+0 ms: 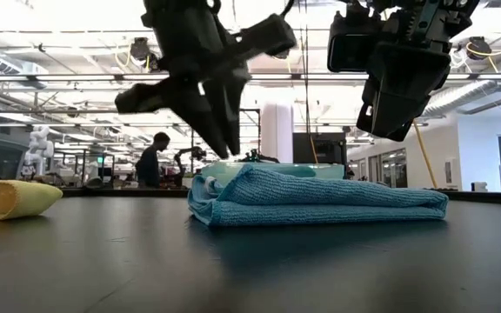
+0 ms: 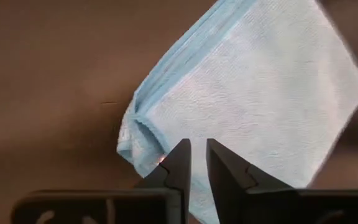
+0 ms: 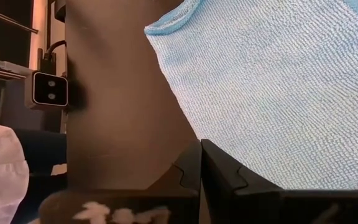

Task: Fold microfiber towels
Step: Fold the blue microfiber towel

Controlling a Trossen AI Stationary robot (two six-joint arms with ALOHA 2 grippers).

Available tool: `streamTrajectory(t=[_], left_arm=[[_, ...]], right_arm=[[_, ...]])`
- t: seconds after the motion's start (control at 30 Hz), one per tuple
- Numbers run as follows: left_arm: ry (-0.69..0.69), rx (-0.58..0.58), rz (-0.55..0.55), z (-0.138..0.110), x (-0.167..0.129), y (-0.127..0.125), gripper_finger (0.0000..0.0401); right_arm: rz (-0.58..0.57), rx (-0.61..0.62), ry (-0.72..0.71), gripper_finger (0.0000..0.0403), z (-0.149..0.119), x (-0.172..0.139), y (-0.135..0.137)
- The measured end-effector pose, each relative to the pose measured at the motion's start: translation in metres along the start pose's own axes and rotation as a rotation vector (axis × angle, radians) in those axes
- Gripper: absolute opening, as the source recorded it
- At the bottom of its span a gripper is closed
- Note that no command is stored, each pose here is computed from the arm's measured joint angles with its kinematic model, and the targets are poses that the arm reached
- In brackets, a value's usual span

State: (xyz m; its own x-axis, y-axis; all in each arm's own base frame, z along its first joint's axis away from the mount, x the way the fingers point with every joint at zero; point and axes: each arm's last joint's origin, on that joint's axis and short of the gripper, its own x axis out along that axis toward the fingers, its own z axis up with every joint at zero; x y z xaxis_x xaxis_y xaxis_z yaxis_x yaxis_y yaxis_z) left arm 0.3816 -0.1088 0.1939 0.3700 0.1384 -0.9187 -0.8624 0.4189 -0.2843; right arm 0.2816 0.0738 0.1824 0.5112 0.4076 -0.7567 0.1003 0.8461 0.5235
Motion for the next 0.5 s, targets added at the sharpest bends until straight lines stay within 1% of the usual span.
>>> streamTrajectory(t=[0.17, 0.33, 0.5], left_arm=[[0.029, 0.006, 0.019, -0.003, 0.01, 0.001, 0.007], [0.038, 0.013, 0.042, -0.004, 0.014, 0.002, 0.0074], [0.035, 0.012, 0.04, 0.0, 0.014, 0.003, 0.0074]], right_arm=[[-0.002, -0.002, 0.003, 0.0002, 0.0, 0.0, 0.0], [-0.004, -0.008, 0.006, 0.0002, -0.001, 0.0, 0.0], [-0.002, -0.013, 0.009, 0.0002, -0.001, 0.0, 0.0]])
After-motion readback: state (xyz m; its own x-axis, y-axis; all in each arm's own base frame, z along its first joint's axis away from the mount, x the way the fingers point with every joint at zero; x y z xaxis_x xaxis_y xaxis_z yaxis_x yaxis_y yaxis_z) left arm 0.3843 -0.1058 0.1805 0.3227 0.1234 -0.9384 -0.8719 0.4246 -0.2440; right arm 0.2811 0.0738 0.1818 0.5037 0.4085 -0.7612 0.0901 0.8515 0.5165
